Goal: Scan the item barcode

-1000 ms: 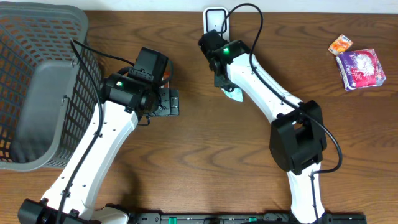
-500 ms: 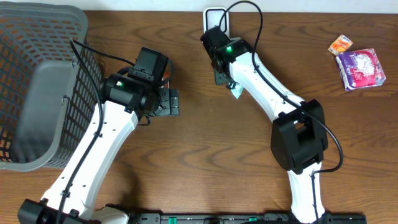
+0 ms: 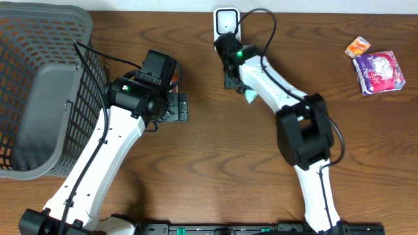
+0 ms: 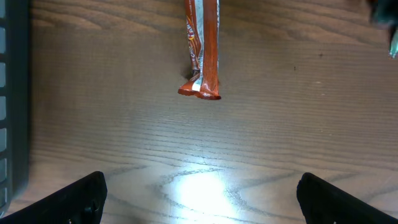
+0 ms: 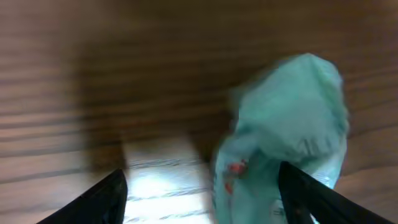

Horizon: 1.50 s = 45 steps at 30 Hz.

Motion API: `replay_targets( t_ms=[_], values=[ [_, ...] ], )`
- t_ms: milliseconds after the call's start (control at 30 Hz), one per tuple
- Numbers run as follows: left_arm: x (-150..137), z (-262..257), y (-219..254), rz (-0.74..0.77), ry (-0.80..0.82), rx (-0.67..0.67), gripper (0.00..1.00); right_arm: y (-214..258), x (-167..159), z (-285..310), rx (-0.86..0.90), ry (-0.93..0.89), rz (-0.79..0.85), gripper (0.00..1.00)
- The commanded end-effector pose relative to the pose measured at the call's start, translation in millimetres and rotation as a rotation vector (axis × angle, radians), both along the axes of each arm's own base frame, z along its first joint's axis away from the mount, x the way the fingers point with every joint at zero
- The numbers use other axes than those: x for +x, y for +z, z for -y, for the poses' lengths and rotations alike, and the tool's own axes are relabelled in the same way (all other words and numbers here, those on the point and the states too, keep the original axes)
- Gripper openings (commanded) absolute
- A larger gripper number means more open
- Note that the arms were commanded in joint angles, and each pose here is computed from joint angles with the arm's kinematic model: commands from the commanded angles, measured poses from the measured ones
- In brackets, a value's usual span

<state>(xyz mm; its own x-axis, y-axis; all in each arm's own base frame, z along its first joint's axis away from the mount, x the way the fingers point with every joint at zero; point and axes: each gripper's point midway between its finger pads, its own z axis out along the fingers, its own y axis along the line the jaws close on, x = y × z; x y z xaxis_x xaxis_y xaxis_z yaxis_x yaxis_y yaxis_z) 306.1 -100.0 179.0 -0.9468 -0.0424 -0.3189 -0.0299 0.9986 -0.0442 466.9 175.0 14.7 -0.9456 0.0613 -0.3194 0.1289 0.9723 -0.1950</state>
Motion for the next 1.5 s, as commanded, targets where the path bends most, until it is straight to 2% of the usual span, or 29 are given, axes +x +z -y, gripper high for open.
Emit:
replay_targets(
  t_ms=[0, 33, 67, 100, 200, 267, 333, 400, 500, 600, 667, 733, 767, 867, 933, 1000, 1067, 1200, 1400, 1467],
  values=[
    [0.7, -1.1, -0.2, -0.003, -0.001, 0.001, 0.98, -4.1, -4.9, -1.2, 0.014, -0.015, -0.025, 0.58],
    [0.7, -1.1, -0.2, -0.003, -0.001, 0.001, 0.98, -3.6, -6.1, -0.2, 0.011, -0.016, -0.03, 0.46],
    [0.7, -1.1, -0.2, -0.003, -0.001, 0.001, 0.98, -2.7, -8.7, 1.7, 0.008, -0.012, -0.047, 0.29],
    [0.7, -1.1, -0.2, -0.003, -0.001, 0.001, 0.98, 0.3, -12.4, 3.4, 0.016, -0.004, -0.075, 0.01],
    [0.7, -1.1, -0.2, -0.003, -0.001, 0.001, 0.98, 18.4, -13.2, 10.9, 0.07, -0.007, -0.115, 0.01],
    [0.7, -1.1, -0.2, -0.003, -0.001, 0.001, 0.98, 35.3, -13.3, 8.8, 0.214, 0.042, -0.168, 0.01],
    [0.7, -1.1, -0.2, -0.003, -0.001, 0.001, 0.98, 72.2, -19.3, -27.8, 0.741, 0.246, -0.259, 0.01],
    [0.7, -1.1, -0.2, -0.003, -0.001, 0.001, 0.98, 97.7, -25.2, -36.7, 1.012, 0.337, -0.274, 0.01],
    [0.7, -1.2, -0.2, -0.003, -0.001, 0.001, 0.98, 103.6, -32.2, -18.7, 1.167, 0.341, -0.29, 0.01],
    [0.7, -1.1, -0.2, -0.003, -0.001, 0.001, 0.98, 76.1, -48.1, 13.7, 1.255, 0.284, -0.32, 0.01],
    [0.7, -1.2, -0.2, -0.003, -0.001, 0.001, 0.98, 51.9, -58.4, 33.7, 1.267, 0.23, -0.331, 0.01],
    [0.7, -1.1, -0.2, -0.003, -0.001, 0.001, 0.98, 23.7, -69.4, 64.9, 1.192, 0.151, -0.358, 0.01],
    [0.7, -1.2, -0.2, -0.003, -0.001, 0.001, 0.98, 16.4, -73.5, 86.6, 1.136, 0.097, -0.379, 0.12],
    [0.7, -1.1, -0.2, -0.003, -0.001, 0.001, 0.98, 28.9, -71.6, 114.7, 1.071, 0.045, -0.396, 0.28],
    [0.7, -1.1, -0.2, -0.003, -0.001, 0.001, 0.98, 39.5, -67.0, 123.9, 1.013, 0.046, -0.396, 0.31],
    [0.7, -1.1, -0.2, -0.003, -0.001, 0.001, 0.98, 61.0, -57.0, 134.9, 0.895, 0.066, -0.385, 0.44],
    [0.7, -1.1, -0.2, -0.003, -0.001, 0.001, 0.98, 72.2, -55.7, 136.8, 0.815, 0.088, -0.396, 0.5],
    [0.7, -1.1, -0.2, -0.003, -0.001, 0.001, 0.98, 76.5, -73.0, 112.8, 0.701, 0.186, -0.489, 0.5],
    [0.7, -1.1, -0.2, -0.003, -0.001, 0.001, 0.98, 65.9, -100.1, 90.6, 0.402, 0.322, -0.626, 0.52],
    [0.7, -1.1, -0.2, -0.003, -0.001, 0.001, 0.98, 64.4, -105.2, 87.2, 0.308, 0.318, -0.648, 0.52]
  ],
)
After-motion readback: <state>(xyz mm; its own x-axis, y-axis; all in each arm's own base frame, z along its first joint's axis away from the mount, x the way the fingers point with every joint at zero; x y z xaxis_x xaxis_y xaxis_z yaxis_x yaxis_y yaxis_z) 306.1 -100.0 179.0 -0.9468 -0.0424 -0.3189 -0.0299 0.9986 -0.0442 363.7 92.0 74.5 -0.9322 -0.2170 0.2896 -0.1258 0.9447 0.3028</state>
